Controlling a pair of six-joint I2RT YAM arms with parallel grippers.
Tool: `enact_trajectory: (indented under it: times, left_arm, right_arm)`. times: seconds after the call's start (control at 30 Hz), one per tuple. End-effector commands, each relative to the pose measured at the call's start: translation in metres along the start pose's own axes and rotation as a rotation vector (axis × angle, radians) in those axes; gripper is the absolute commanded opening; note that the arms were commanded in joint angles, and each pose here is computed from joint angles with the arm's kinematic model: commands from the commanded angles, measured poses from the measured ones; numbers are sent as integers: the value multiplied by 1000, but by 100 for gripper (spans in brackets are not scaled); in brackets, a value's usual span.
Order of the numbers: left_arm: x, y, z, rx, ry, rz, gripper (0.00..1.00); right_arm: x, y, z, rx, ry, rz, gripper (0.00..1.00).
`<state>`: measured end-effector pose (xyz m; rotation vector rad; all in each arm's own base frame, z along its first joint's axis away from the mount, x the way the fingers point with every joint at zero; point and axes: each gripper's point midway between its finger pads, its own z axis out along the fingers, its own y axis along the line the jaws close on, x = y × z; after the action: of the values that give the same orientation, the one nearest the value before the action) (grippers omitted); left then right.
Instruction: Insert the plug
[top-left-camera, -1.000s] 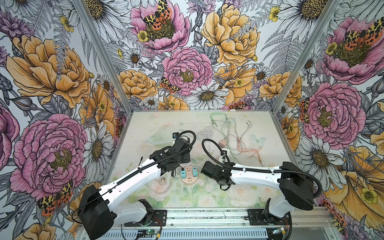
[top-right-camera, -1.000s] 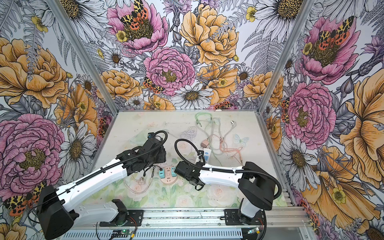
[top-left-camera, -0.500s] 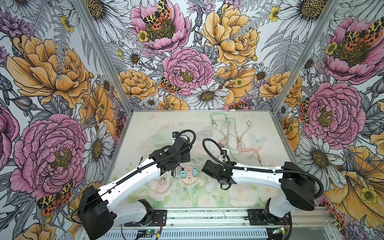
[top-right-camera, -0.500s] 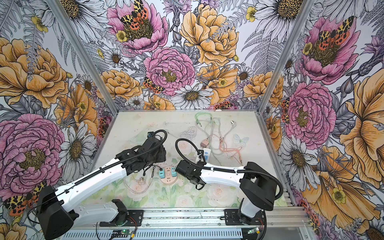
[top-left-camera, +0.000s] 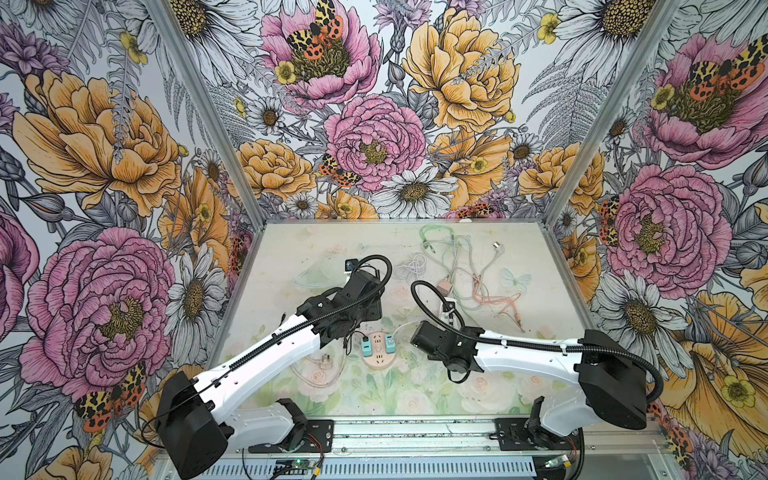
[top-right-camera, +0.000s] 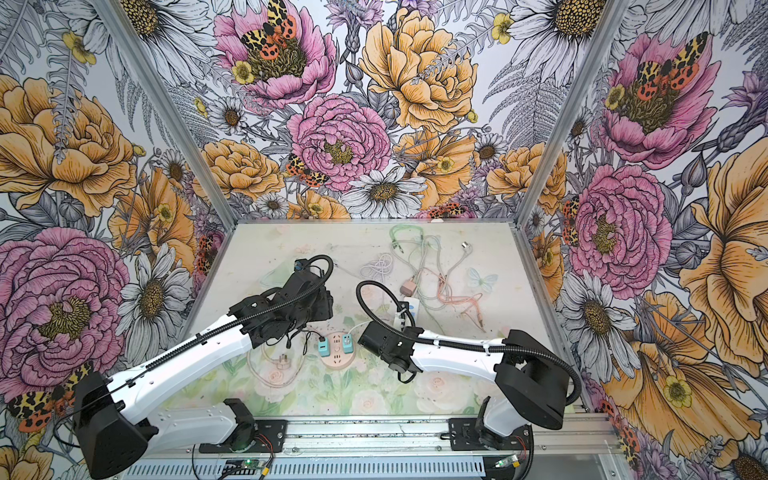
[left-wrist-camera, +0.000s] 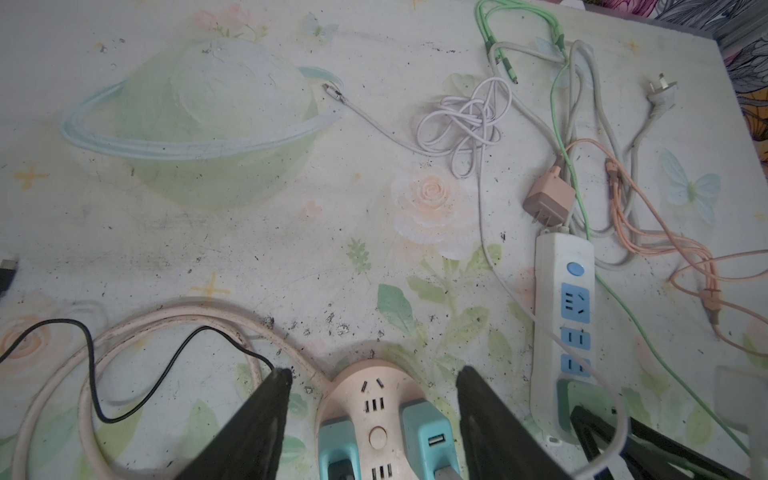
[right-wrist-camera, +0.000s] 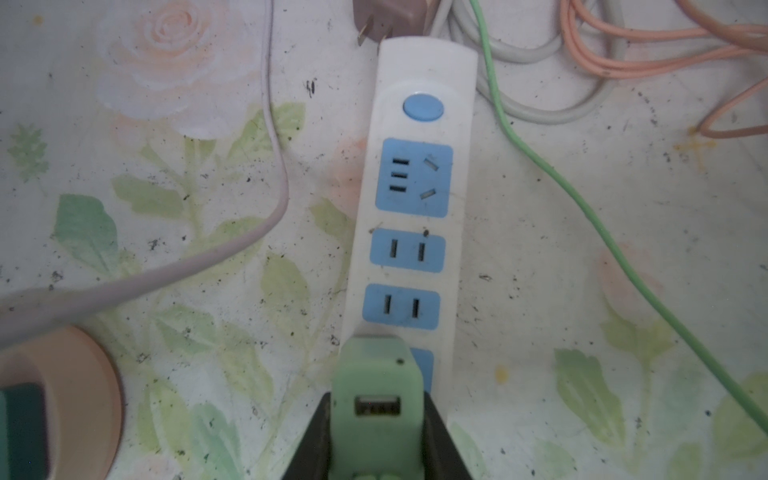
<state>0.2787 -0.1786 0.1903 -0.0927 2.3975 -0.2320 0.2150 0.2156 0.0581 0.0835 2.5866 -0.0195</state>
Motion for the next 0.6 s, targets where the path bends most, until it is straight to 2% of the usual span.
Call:
enact_trajectory:
  times: [0.0,0.17,0.27,0.57]
  left_arm:
    - [-6,1,-4,-6,-8,8,66]
    - [-6,0,-1,-11,-3,6,66]
    - [-5,1,2,-21,1,8,66]
    - [-5,0,6,-32,7,18,66]
  right_arm:
    - [74,-36,16,94,287,-129,14]
    - [84,-43,18,107,318,-135,18]
    - [91,-46,21,107,333,-134,24]
    - [85,-36,15,63,324,-120,33]
